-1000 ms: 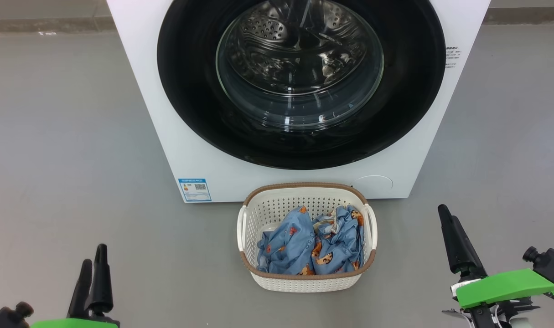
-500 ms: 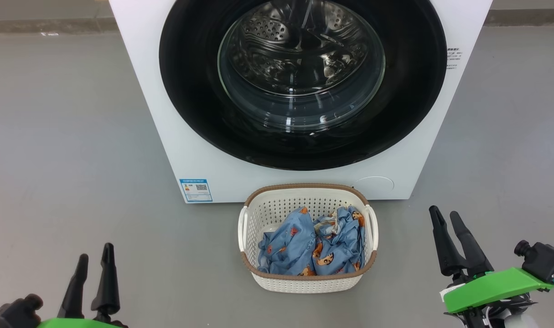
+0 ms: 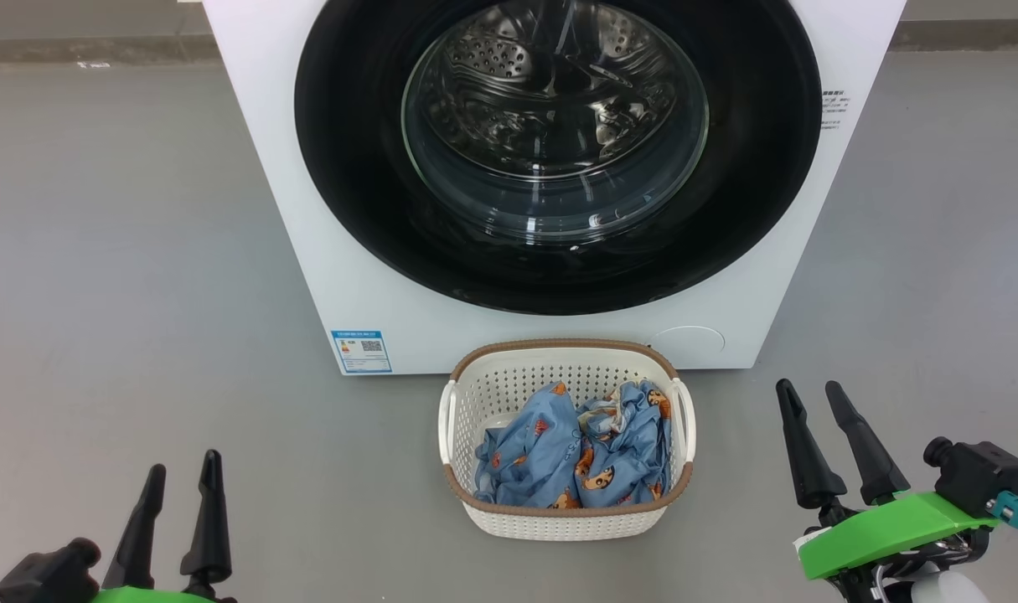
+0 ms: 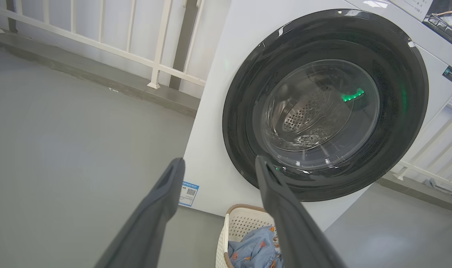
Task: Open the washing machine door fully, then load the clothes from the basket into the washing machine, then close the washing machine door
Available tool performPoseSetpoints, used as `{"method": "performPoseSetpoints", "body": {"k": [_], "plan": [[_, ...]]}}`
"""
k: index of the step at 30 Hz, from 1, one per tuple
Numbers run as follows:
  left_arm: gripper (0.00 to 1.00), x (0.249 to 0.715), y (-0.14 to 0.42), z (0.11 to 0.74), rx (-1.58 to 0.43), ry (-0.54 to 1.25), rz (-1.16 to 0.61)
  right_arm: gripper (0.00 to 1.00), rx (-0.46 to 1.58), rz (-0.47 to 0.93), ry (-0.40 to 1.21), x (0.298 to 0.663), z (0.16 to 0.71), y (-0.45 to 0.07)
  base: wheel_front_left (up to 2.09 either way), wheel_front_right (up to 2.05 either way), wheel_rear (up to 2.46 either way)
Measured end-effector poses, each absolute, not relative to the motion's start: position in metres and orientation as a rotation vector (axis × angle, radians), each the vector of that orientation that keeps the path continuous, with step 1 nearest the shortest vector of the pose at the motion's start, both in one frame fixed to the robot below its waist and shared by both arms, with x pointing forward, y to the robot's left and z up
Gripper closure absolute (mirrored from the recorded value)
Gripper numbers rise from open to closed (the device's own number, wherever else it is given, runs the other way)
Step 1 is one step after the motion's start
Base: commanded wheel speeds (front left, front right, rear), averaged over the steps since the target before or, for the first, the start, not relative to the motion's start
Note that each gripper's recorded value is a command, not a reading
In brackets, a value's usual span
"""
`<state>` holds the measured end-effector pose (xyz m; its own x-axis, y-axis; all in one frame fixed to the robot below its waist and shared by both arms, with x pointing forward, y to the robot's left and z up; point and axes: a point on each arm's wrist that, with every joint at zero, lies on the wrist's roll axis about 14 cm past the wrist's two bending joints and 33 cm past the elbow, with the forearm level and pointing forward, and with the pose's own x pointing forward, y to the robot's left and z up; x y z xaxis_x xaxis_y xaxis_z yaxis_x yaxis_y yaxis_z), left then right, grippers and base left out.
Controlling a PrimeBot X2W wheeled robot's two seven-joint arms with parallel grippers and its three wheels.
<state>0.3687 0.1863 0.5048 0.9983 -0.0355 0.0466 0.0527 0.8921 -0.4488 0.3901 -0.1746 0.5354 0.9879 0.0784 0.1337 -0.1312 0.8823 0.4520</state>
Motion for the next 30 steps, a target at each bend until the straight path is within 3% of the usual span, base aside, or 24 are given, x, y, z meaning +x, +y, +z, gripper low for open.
{"method": "performPoseSetpoints", "body": {"k": [30], "plan": [[0.00, 0.3656, 0.1780, 0.5044, -0.267, -0.058, -0.111, 0.00, 0.201, 0.148, -0.160, 0.3891, 0.5395, -0.1658, 0.00, 0.00, 0.00]]}}
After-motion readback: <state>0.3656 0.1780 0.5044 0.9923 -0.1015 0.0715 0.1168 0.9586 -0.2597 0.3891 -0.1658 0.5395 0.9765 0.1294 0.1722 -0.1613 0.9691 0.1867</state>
